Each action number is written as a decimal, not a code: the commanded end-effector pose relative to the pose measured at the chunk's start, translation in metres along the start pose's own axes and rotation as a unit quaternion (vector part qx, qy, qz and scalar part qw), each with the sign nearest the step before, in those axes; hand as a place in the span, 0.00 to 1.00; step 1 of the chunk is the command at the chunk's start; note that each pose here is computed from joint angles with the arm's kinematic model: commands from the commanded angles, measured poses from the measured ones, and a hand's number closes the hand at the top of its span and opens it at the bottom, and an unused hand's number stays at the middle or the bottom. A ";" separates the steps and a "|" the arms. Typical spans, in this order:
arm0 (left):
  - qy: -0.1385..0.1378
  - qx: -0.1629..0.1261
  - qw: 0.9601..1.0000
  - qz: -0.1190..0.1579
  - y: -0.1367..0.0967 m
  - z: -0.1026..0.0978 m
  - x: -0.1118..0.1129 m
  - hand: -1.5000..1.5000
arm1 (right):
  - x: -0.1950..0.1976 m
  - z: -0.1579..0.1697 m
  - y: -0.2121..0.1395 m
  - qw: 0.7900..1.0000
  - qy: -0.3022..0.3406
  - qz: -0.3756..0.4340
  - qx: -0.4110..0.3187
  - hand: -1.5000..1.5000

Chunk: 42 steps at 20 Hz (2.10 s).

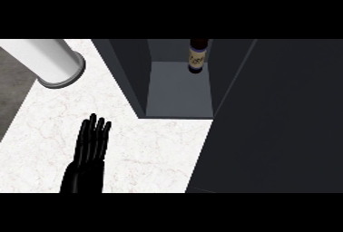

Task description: Pick up the wine, place it into the cabinet and close the cabinet

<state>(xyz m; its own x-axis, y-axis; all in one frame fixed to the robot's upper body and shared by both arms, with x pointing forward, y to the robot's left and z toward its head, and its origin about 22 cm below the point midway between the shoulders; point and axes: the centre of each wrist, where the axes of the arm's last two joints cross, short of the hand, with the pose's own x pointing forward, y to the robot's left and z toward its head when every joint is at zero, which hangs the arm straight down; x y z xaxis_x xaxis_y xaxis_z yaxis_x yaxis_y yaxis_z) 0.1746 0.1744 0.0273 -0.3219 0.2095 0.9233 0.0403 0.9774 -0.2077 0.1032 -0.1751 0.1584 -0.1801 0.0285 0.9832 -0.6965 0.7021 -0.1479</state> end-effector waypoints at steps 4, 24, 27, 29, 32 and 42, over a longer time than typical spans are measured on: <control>-0.001 0.001 1.000 -0.006 0.036 0.015 0.029 0.00 | 0.045 0.006 0.026 0.996 -0.069 -0.001 0.059 1.00; -0.008 0.005 1.000 0.007 0.125 0.026 0.074 0.00 | 0.044 -0.105 0.063 0.997 -0.054 -0.026 0.054 1.00; -0.016 0.000 1.000 0.003 0.140 0.018 0.081 0.00 | 0.043 -0.129 0.061 0.997 -0.043 -0.034 0.049 1.00; -0.032 -0.018 0.999 0.003 0.145 0.012 0.093 0.00 | 0.050 -0.146 0.057 0.998 -0.043 -0.022 0.040 1.00; -0.023 -0.016 1.000 0.011 0.148 0.016 0.092 0.00 | 0.052 -0.187 0.049 0.999 -0.020 -0.027 0.024 1.00; -0.037 -0.016 0.999 0.008 0.178 -0.009 0.116 0.00 | 0.089 -0.290 0.017 1.000 -0.016 0.001 0.009 1.00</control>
<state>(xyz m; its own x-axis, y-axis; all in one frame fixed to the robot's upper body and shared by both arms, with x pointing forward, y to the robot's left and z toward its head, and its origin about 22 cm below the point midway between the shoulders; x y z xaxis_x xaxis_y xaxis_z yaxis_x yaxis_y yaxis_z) 0.1461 0.3583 0.0890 -0.3781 0.2298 0.8968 0.0844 0.9732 -0.2138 0.2455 0.0323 0.2569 -0.2119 0.0016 0.9773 -0.7139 0.6827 -0.1559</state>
